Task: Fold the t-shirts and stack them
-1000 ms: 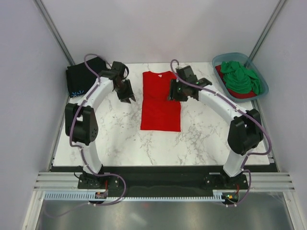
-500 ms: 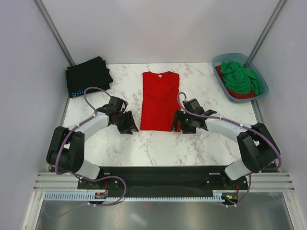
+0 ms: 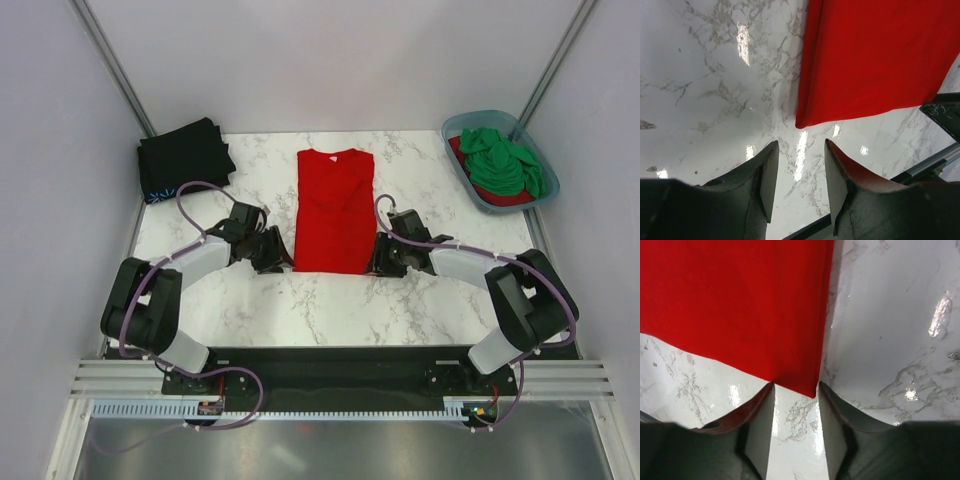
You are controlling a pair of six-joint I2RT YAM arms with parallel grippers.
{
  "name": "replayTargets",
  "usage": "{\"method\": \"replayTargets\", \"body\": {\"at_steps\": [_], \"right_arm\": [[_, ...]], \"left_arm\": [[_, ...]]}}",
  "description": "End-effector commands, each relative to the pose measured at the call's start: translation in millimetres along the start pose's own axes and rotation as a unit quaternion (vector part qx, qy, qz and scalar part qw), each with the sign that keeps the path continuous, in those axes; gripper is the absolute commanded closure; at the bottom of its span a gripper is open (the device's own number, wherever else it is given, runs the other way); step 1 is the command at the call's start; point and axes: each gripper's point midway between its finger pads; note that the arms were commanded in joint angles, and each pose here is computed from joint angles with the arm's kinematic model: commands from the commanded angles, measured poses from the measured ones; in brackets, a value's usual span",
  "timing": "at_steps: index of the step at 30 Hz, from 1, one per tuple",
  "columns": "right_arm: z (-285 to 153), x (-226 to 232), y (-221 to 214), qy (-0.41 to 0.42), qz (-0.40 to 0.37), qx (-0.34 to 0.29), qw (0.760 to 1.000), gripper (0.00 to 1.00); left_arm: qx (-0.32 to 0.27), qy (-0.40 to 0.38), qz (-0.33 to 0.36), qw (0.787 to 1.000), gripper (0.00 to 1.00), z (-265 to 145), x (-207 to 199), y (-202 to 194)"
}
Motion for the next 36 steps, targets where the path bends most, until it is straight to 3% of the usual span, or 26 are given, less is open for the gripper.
{"method": "replayTargets", "body": {"at_steps": [1, 6, 12, 20, 24, 26, 36], "right_arm": [[5.8, -3.7, 0.6, 0.007, -0.005, -0.004, 1.000, 0.55], [8.0, -2.7, -3.4, 0.019, -0.011, 0.003, 1.000, 0.70], [12.0, -6.2, -8.9, 0.019, -0.014, 0.014, 1.000, 0.75], [12.1, -13.2, -13.6, 0.019, -0.010, 0.021, 1.000, 0.78], [10.2, -11.7, -16.6, 0.025, -0.007, 0.025, 0.999, 0.89], [7.1, -10.7, -15.8, 0.028, -0.007, 0.024, 0.999, 0.97], [-32.5, -4.3, -28.2, 0.040, -0.014, 0.028, 0.999, 1.00]], "left_arm": [[-0.010, -0.007, -0.008, 1.000, 0.51, 9.8, -4.0, 7.3], [-0.005, -0.006, -0.008, 1.000, 0.51, 18.5, -3.4, 3.8], [-0.002, -0.009, -0.014, 1.000, 0.51, 30.1, -0.2, -3.9], [-0.009, 0.038, -0.022, 0.999, 0.64, 44.3, 21.9, -6.3], [-0.014, 0.037, -0.023, 0.999, 0.91, 44.0, 20.0, -5.0], [-0.012, 0.035, -0.018, 0.999, 0.97, 42.3, 17.6, -9.2], [0.008, 0.012, 0.035, 0.999, 0.98, 1.0, -23.4, -53.6]]}}
Point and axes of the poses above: each gripper's point midway between its finger pads, its own z axis out along the fingers, its own x axis along the line the jaws close on, y = z × x, and after that the axes turned 4 degrees about -z, right-handed
